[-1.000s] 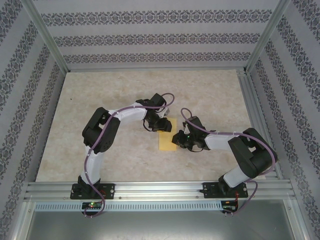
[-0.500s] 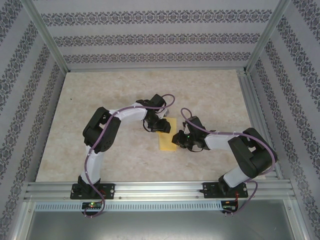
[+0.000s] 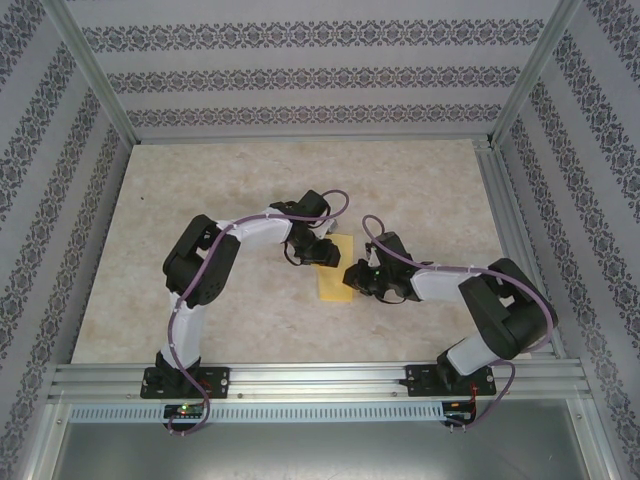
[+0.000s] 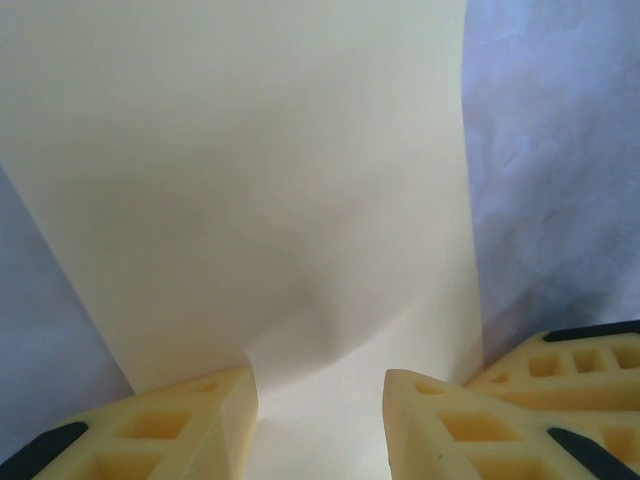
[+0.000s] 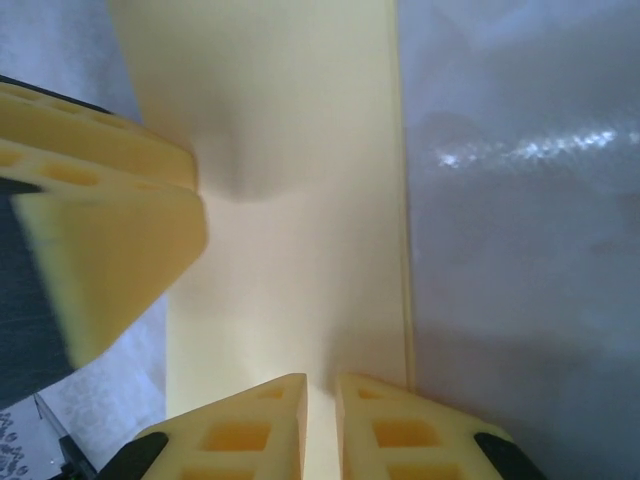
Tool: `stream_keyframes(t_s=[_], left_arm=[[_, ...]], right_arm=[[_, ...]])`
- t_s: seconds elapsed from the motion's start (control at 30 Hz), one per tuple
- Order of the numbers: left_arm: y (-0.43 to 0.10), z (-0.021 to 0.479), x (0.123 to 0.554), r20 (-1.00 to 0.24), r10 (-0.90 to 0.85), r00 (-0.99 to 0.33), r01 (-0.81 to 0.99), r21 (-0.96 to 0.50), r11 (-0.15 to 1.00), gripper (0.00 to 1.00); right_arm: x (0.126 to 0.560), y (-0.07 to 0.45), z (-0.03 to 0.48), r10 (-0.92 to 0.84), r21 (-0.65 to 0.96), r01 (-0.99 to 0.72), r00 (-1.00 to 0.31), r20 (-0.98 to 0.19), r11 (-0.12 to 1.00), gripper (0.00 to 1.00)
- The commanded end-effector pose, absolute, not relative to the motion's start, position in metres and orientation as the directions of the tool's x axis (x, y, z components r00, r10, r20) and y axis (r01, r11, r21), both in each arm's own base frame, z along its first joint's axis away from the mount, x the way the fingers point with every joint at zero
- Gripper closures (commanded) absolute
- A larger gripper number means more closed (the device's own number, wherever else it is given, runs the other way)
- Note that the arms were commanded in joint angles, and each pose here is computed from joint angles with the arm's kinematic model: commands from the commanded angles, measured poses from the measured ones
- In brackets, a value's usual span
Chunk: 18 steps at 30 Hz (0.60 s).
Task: Fold a paper plane with a square sheet of paper (fold left side to right side)
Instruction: Hold the square sheet of paper at the center of the table.
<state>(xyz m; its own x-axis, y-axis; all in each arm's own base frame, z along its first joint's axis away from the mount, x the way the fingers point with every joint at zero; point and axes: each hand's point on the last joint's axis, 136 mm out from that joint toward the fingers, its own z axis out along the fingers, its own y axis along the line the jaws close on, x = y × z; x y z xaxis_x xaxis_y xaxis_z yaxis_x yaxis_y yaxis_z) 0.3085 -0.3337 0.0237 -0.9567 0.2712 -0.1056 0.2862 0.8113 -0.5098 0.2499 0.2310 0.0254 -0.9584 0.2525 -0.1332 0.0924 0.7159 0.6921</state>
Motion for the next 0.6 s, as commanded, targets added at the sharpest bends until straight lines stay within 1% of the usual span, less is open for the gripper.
stream_keyframes(t_s=[0.0, 0.1, 0.23, 0.33, 0.47, 0.57], left_arm=[[-0.317, -0.012, 0.284, -0.001, 0.296, -0.955, 0.263, -0.462, 0.847, 0.58], [-0.319, -0.011, 0.285, -0.004, 0.297, -0.955, 0.265, -0.463, 0.846, 0.58], [-0.319, -0.01, 0.286, -0.008, 0.297, -0.955, 0.267, -0.462, 0.845, 0.58], [-0.319, -0.01, 0.285, -0.007, 0.297, -0.955, 0.267, -0.463, 0.845, 0.58], [-0.32, -0.008, 0.287, -0.013, 0.295, -0.955, 0.267, -0.464, 0.844, 0.59], [-0.321, -0.007, 0.287, -0.015, 0.297, -0.955, 0.269, -0.468, 0.842, 0.59]], right_arm=[[0.273, 0.236, 0.073, 0.254, 0.719, -0.007, -0.933, -0.255, 0.695, 0.83], [0.279, 0.221, 0.096, 0.269, 0.701, -0.019, -0.916, -0.299, 0.713, 0.81], [0.286, 0.202, 0.103, 0.314, 0.704, 0.015, -0.901, -0.298, 0.71, 0.81], [0.296, 0.203, 0.101, 0.337, 0.733, 0.032, -0.901, -0.273, 0.68, 0.85], [0.313, 0.216, 0.092, 0.339, 0.763, 0.047, -0.912, -0.23, 0.645, 0.93], [0.328, 0.224, 0.084, 0.337, 0.764, 0.056, -0.916, -0.216, 0.643, 0.94]])
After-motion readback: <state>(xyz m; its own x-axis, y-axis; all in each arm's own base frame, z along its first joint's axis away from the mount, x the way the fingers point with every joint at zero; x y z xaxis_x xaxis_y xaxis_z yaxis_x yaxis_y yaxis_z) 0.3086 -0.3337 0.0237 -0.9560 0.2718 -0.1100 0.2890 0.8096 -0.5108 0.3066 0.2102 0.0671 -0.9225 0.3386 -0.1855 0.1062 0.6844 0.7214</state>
